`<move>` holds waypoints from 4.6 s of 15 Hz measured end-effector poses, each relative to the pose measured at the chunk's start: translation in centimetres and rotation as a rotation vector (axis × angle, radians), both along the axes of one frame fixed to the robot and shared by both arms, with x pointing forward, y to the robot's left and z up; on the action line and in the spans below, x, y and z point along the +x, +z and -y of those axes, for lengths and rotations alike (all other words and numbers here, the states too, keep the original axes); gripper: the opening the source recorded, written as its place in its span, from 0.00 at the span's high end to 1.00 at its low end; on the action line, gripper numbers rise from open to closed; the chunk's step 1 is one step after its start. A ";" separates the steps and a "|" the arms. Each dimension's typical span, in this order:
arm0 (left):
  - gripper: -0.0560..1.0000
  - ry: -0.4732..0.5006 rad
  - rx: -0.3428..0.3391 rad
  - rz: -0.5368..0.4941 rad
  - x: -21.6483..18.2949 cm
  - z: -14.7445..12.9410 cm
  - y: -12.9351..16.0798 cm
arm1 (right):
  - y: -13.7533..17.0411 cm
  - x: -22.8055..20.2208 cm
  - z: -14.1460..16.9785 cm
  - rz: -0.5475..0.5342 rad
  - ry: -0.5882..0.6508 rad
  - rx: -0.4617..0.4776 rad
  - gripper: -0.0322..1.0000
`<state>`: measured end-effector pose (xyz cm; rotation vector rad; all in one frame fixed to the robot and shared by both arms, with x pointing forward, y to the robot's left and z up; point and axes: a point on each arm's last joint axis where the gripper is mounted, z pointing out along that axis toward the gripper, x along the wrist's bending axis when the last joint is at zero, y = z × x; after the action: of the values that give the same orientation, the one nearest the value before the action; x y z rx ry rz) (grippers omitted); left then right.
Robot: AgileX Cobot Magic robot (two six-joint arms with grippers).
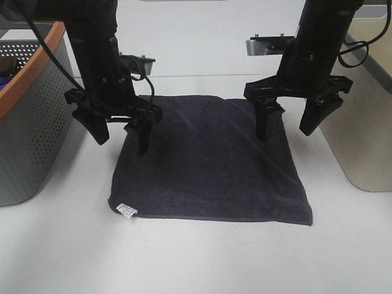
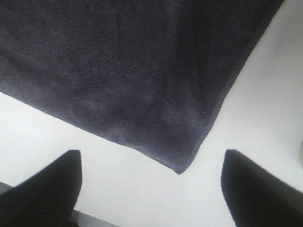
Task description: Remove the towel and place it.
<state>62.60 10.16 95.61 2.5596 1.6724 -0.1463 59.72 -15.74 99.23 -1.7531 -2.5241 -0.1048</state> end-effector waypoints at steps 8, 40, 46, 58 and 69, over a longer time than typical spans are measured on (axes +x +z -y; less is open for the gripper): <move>0.23 -0.040 -0.131 0.474 -3.3 -2.5 18.3 | 12.0 -4.9 1.6 0.301 0.015 0.135 0.23; 0.23 -0.115 -0.183 0.618 -32.9 -16.6 8.5 | 5.8 -33.1 12.3 0.791 0.048 0.253 0.23; 0.23 -0.115 -0.183 0.618 -32.9 -16.6 8.5 | 5.8 -33.1 12.3 0.792 0.055 0.252 0.23; 0.23 0.096 -0.147 0.725 -33.7 -18.2 9.0 | 5.8 -33.0 12.4 0.797 0.020 0.241 0.23; 0.23 0.336 -0.105 1.119 -39.3 -19.4 9.9 | 6.1 -36.5 13.4 1.076 -0.241 0.166 0.23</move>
<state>23.28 29.51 105.54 1.6227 1.4450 0.9768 23.21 -29.10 105.32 -2.2934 -2.6562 -1.5987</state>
